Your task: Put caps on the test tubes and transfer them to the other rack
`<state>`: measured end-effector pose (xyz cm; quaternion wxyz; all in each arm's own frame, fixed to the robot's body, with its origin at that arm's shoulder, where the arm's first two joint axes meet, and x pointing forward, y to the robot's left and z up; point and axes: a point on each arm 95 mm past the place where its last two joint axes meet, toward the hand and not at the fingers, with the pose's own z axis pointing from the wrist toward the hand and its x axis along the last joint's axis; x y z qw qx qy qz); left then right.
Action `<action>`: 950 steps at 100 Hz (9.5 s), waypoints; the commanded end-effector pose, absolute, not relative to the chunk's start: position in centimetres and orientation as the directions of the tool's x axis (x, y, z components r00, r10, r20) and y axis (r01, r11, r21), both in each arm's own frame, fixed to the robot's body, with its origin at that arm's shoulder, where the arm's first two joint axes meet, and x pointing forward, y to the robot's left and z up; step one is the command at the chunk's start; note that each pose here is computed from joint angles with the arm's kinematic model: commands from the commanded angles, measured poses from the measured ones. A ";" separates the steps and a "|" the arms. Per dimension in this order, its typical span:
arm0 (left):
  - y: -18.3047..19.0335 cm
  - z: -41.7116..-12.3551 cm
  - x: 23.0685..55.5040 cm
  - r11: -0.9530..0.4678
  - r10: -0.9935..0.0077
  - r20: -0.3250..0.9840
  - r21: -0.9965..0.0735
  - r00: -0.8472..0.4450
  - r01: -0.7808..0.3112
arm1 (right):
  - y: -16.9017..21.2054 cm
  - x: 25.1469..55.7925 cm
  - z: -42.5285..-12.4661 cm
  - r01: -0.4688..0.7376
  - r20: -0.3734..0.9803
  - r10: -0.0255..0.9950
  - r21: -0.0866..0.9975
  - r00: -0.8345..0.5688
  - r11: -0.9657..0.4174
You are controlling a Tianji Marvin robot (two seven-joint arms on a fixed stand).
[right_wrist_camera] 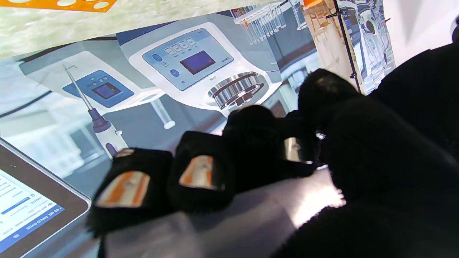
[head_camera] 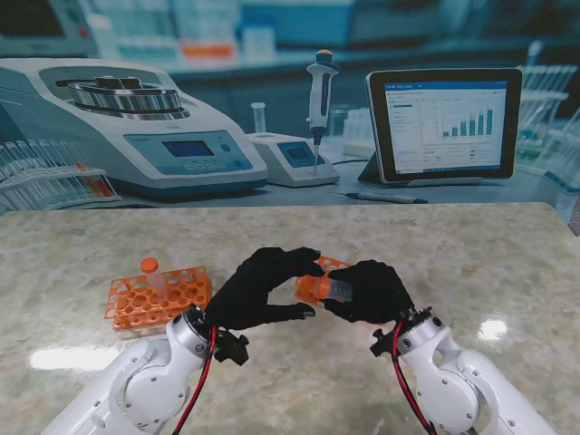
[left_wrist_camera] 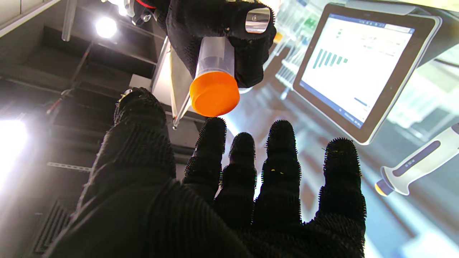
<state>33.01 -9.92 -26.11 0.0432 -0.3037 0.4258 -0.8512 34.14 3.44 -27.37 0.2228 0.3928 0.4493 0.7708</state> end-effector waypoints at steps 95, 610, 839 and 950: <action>-11.3 -26.8 33.9 -0.610 -0.374 0.478 -0.773 -0.795 -0.177 | 3.7 33.9 -27.2 0.009 0.411 0.695 0.864 -0.590 -0.503; -11.3 -26.5 34.9 -0.608 -0.360 0.504 -0.765 -0.785 -0.213 | 3.2 33.8 -26.4 -0.016 0.402 0.695 0.859 -0.596 -0.511; -12.6 -26.3 34.9 -0.643 -0.332 0.513 -0.737 -0.792 -0.208 | 3.4 33.8 -26.3 -0.009 0.396 0.693 0.865 -0.602 -0.502; -12.8 -26.7 34.7 -0.617 -0.322 0.461 -0.765 -0.827 -0.186 | 3.6 33.8 -26.0 -0.011 0.396 0.687 0.862 -0.609 -0.506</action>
